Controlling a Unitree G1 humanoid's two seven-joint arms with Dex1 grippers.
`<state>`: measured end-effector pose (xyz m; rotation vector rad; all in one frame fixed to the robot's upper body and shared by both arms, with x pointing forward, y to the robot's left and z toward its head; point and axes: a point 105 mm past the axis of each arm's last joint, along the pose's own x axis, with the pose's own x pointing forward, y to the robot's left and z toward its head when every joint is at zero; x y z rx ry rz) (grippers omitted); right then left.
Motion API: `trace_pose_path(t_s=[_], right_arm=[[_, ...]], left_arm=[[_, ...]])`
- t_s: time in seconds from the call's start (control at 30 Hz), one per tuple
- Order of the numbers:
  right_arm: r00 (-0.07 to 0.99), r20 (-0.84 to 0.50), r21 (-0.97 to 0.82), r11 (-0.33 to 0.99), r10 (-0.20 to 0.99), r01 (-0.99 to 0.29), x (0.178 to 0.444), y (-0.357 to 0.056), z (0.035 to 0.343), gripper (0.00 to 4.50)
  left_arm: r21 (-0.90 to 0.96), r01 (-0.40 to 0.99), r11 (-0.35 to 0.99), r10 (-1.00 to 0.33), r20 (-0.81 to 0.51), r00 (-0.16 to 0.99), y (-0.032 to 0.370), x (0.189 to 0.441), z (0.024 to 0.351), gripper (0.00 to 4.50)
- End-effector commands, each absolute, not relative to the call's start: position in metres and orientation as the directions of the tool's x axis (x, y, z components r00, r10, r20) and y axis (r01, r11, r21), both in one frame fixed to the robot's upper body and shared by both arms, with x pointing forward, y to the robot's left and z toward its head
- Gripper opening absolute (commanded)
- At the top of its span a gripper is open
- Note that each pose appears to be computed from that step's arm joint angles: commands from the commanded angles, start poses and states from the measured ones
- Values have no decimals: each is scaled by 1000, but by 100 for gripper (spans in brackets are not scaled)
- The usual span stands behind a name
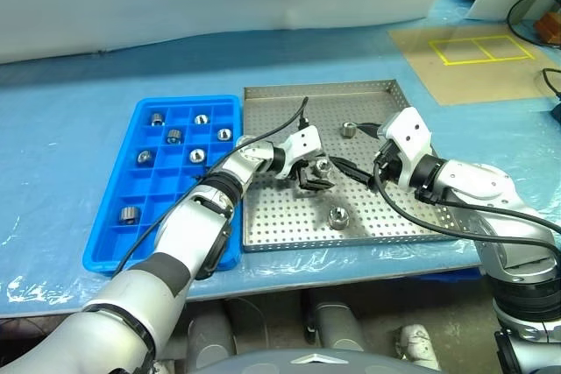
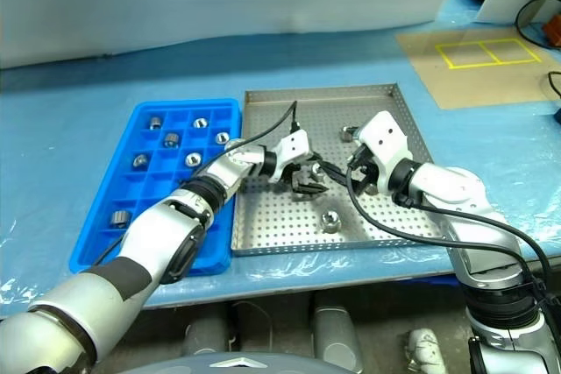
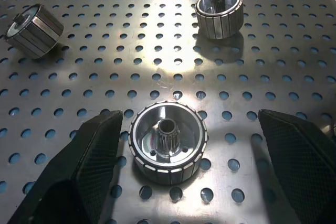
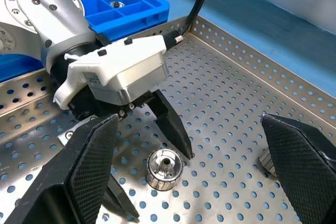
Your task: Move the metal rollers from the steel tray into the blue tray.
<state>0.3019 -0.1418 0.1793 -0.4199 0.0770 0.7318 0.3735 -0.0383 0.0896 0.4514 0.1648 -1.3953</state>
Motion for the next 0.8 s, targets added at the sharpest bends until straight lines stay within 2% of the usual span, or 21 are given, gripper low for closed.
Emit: trace_pose_path(t_s=[0.03,0.13,0.23,0.3,0.47,0.57,0.7,0.8], right_arm=[[753,-175,-396,655,635,-644,298,-141,191,450],[754,-174,-399,654,634,-642,298,-141,190,450],[755,-173,-402,654,632,-640,299,-141,190,450],[756,-173,-406,654,631,-638,300,-142,190,450],[756,-171,-408,653,632,-638,300,-141,189,450],[756,-169,-409,653,633,-638,301,-140,189,450],[755,-167,-411,651,634,-638,302,-140,189,450],[752,-165,-410,649,639,-641,303,-139,190,450]], left_arm=[[224,968,113,-905,-379,193,-41,374,88,434],[241,963,124,-893,-397,214,-39,375,84,434],[237,964,120,-889,-407,210,-37,375,82,374],[240,965,107,-880,-429,204,-35,374,79,313],[230,966,117,-892,-404,204,-37,374,82,313],[228,966,122,-890,-405,207,-36,375,82,254],[222,967,125,-900,-386,205,-36,375,86,254],[216,966,146,-907,-361,217,-35,378,91,196]])
